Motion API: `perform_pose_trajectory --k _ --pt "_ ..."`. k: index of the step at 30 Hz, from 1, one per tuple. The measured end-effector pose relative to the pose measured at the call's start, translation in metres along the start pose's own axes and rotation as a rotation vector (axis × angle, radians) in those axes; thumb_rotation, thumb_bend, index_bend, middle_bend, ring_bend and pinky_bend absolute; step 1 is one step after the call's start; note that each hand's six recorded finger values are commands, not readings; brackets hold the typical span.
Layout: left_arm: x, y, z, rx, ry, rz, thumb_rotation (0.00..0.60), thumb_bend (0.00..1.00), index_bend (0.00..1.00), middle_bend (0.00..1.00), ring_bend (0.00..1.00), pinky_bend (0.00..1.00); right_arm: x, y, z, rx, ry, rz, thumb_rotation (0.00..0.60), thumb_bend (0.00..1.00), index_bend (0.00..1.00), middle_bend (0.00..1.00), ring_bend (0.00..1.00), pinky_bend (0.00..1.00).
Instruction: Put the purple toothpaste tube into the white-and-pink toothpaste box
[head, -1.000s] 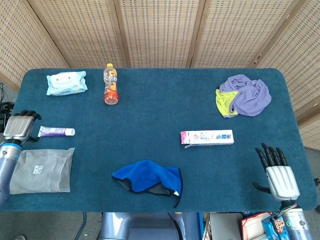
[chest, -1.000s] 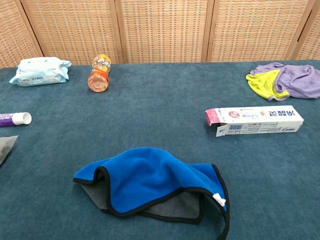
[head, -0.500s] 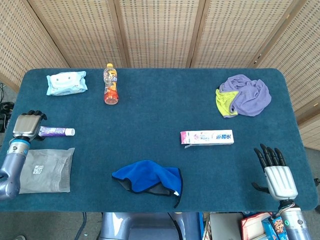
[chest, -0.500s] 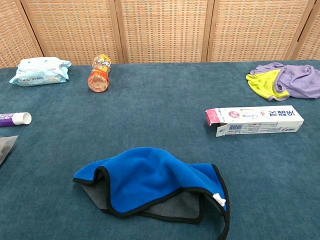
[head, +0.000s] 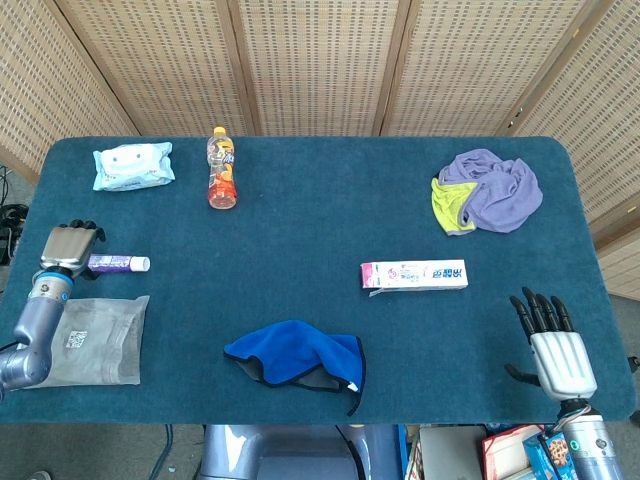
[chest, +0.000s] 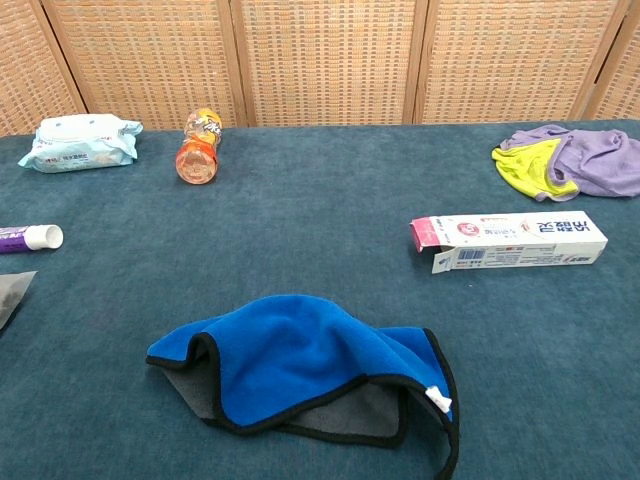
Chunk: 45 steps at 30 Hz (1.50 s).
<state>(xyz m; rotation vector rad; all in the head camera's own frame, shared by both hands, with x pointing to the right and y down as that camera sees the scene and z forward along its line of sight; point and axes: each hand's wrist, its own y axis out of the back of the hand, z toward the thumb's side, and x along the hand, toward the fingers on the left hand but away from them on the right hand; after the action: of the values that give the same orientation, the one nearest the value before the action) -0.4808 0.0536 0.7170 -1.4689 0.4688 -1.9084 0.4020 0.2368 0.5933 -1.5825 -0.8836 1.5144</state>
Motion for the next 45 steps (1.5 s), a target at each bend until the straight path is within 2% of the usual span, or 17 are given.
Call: perform_pose_trajectory --k 7,23,28,36,45 --pt "0.008 -0.003 -0.004 0.035 0.014 -0.028 0.6 0.23 0.33 0.22 0.16 0.25 -0.002 -0.004 0.002 0.012 0.002 0.008 0.6 0.17 0.0 0.0 0.0 0.0" --pt "0.02 -0.026 0.017 0.081 -0.01 -0.074 0.6 0.23 0.35 0.23 0.16 0.25 -0.004 -0.006 -0.001 0.02 -0.008 0.001 0.6 0.17 0.0 0.0 0.0 0.0" --pt "0.023 -0.029 0.021 0.077 -0.012 -0.078 0.6 0.28 0.42 0.3 0.22 0.28 -0.005 -0.006 0.0 0.021 -0.007 -0.002 0.6 0.17 0.0 0.0 0.0 0.0" --pt "0.024 -0.031 0.028 0.075 -0.018 -0.05 0.6 0.34 0.64 0.5 0.4 0.41 -0.005 -0.004 0.0 0.017 -0.004 -0.015 0.6 0.17 0.0 0.0 0.0 0.0" --pt "0.023 -0.021 0.033 0.069 -0.04 0.03 0.6 0.35 0.71 0.55 0.44 0.44 -0.004 -0.003 -0.001 0.01 -0.007 -0.024 0.6 0.17 0.0 0.0 0.0 0.0"
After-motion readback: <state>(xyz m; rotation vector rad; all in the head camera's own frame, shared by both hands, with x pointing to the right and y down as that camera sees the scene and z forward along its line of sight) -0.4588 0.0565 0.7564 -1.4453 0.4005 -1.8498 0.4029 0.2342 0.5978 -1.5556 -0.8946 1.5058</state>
